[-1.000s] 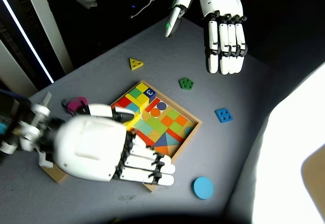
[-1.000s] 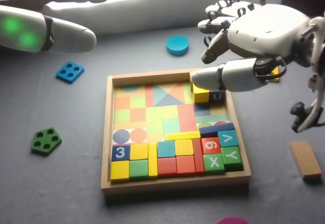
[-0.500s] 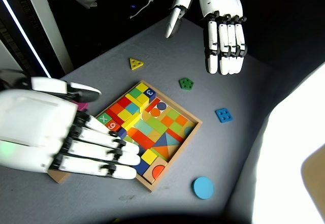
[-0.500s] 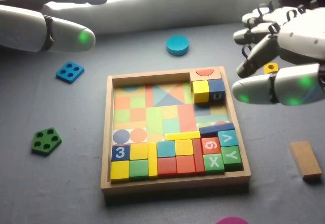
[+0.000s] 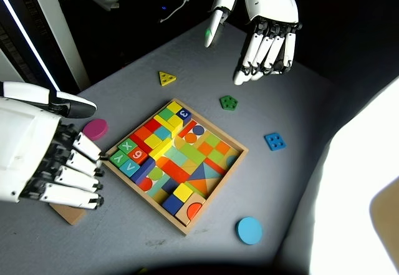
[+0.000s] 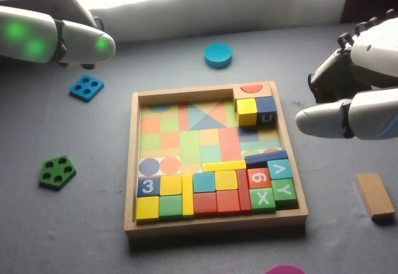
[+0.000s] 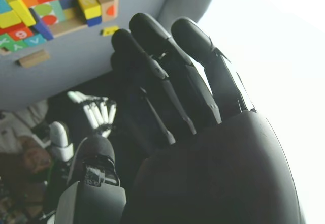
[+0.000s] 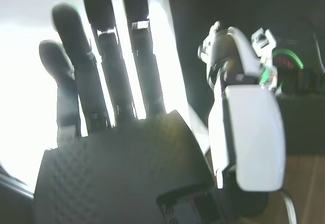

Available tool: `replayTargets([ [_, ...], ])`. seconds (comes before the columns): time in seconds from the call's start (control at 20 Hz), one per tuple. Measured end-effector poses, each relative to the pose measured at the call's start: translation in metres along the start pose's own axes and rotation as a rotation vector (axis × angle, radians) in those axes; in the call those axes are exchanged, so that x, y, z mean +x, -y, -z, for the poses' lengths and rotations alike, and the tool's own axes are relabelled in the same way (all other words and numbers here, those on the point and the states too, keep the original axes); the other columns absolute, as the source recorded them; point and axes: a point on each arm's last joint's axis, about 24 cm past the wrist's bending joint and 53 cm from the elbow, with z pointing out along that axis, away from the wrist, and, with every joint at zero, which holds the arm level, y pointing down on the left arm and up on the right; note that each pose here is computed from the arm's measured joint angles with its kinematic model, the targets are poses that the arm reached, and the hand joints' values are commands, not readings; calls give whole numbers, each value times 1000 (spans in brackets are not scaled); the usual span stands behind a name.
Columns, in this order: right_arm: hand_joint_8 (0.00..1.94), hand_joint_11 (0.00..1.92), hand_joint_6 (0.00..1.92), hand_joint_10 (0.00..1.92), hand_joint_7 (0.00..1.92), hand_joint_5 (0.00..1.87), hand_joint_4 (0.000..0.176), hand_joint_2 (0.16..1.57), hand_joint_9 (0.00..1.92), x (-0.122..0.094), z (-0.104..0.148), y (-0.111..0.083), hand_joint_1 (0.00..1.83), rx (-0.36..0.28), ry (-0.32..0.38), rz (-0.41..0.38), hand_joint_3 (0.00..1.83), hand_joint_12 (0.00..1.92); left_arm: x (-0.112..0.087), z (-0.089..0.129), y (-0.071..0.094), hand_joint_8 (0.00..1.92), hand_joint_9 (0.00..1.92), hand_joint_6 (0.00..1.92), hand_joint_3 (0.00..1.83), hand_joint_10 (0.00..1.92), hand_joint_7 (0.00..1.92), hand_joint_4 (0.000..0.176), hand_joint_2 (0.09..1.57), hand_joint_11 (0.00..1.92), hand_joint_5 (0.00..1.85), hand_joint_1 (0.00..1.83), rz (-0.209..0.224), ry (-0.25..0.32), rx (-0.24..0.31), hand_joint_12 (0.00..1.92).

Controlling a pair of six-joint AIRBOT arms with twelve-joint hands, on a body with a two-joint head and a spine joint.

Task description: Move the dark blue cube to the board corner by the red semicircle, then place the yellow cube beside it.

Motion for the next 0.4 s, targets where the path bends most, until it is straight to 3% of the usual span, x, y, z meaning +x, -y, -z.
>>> replayTargets([
  [0.4,1272,431,1142,1693,917,780,0,1184,736,8,-6,-5,94,-12,-11,0,1,1921,1,0,-1,1315,692,1119,3,1541,819,0,1301,423,678,0,0,-3,-2,1679],
])
